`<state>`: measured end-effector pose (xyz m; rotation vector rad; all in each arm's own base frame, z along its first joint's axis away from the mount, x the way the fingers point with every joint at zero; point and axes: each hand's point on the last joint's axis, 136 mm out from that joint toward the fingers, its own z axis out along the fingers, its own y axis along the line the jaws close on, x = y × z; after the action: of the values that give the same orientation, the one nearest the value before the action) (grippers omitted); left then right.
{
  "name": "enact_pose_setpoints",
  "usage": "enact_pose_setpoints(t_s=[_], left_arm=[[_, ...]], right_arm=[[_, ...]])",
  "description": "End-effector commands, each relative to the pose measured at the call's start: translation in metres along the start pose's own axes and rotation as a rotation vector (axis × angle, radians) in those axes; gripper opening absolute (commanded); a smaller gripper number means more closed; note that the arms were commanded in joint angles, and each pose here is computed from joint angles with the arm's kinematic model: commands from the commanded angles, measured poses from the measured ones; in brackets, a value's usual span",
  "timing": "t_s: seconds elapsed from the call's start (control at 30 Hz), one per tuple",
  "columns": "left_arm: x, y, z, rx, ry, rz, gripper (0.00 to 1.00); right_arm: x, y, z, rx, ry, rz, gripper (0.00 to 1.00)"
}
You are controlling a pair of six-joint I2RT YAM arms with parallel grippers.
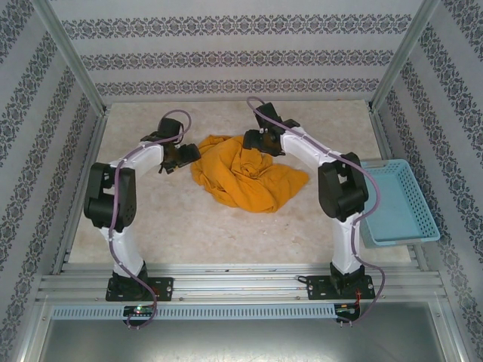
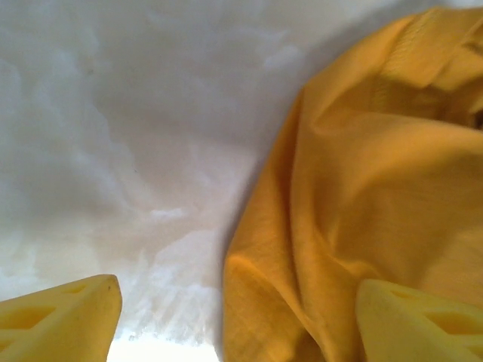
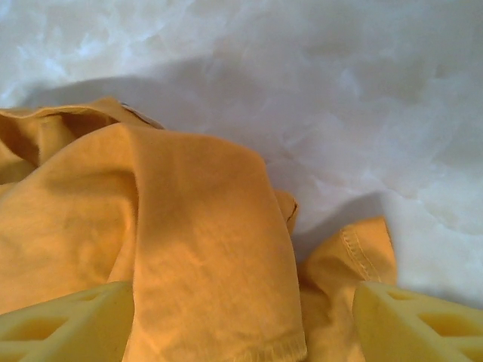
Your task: Fold the inside-out t-shirt
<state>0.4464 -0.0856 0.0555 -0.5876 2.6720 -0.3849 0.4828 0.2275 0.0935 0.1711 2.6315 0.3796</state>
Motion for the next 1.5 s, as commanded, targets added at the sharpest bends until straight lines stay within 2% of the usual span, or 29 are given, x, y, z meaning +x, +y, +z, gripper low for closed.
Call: enact_pose_setpoints(t_s=[0.0, 0.13, 0.2, 0.33, 0.43, 0.5, 0.7, 0.87, 0.93, 1.0, 1.13, 1.2, 1.27, 1.33, 1.4, 1.47], left_arm=[[0.002, 0.0, 0.011, -0.018, 0.042, -0.026, 0.76], [0.005, -0.008, 0.028, 0.024, 0.088, -0.04, 0.65], [0.006, -0.014, 0.034, 0.06, 0.1, -0.048, 0.61], [0.008, -0.025, 0.041, 0.118, 0.116, -0.055, 0.46], [0.01, -0.036, 0.043, 0.164, 0.129, -0.05, 0.35], [0.01, -0.039, 0.043, 0.171, 0.13, -0.042, 0.31], [0.012, -0.048, 0.042, 0.178, 0.134, -0.013, 0.21], [0.003, -0.043, 0.031, 0.125, 0.096, 0.014, 0.0], [-0.014, -0.044, 0.011, 0.103, 0.053, 0.029, 0.0], [-0.041, -0.049, -0.023, 0.104, -0.033, 0.038, 0.0], [-0.097, -0.057, -0.133, 0.108, -0.324, 0.072, 0.0], [-0.111, -0.06, -0.195, 0.117, -0.49, 0.106, 0.0], [-0.112, -0.064, -0.245, 0.156, -0.615, 0.125, 0.0], [-0.102, -0.07, -0.278, 0.219, -0.692, 0.149, 0.0], [-0.082, -0.073, -0.288, 0.257, -0.714, 0.186, 0.0], [-0.056, -0.074, -0.276, 0.268, -0.674, 0.23, 0.0]], right_arm=[[0.012, -0.003, 0.022, -0.015, 0.084, -0.003, 0.75], [0.021, 0.007, 0.038, -0.068, 0.133, 0.004, 0.66], [0.022, 0.009, 0.041, -0.081, 0.14, 0.006, 0.54], [0.012, 0.008, 0.03, -0.049, 0.105, -0.027, 0.24], [-0.001, 0.005, 0.006, 0.027, 0.031, -0.101, 0.09], [-0.008, 0.008, -0.015, 0.057, -0.019, -0.145, 0.06], [-0.017, 0.012, -0.073, 0.077, -0.15, -0.193, 0.04], [-0.02, 0.01, -0.102, 0.068, -0.195, -0.178, 0.01], [-0.029, 0.009, -0.119, 0.076, -0.228, -0.199, 0.01], [-0.044, 0.008, -0.141, 0.079, -0.272, -0.219, 0.01], [-0.074, 0.017, -0.206, 0.054, -0.403, -0.279, 0.01], [-0.081, 0.024, -0.241, 0.023, -0.479, -0.306, 0.01], [-0.081, 0.026, -0.27, -0.001, -0.541, -0.323, 0.02], [-0.075, 0.028, -0.289, -0.033, -0.589, -0.341, 0.02], [-0.061, 0.026, -0.295, -0.064, -0.613, -0.346, 0.03], [-0.042, 0.021, -0.287, -0.094, -0.589, -0.333, 0.03]])
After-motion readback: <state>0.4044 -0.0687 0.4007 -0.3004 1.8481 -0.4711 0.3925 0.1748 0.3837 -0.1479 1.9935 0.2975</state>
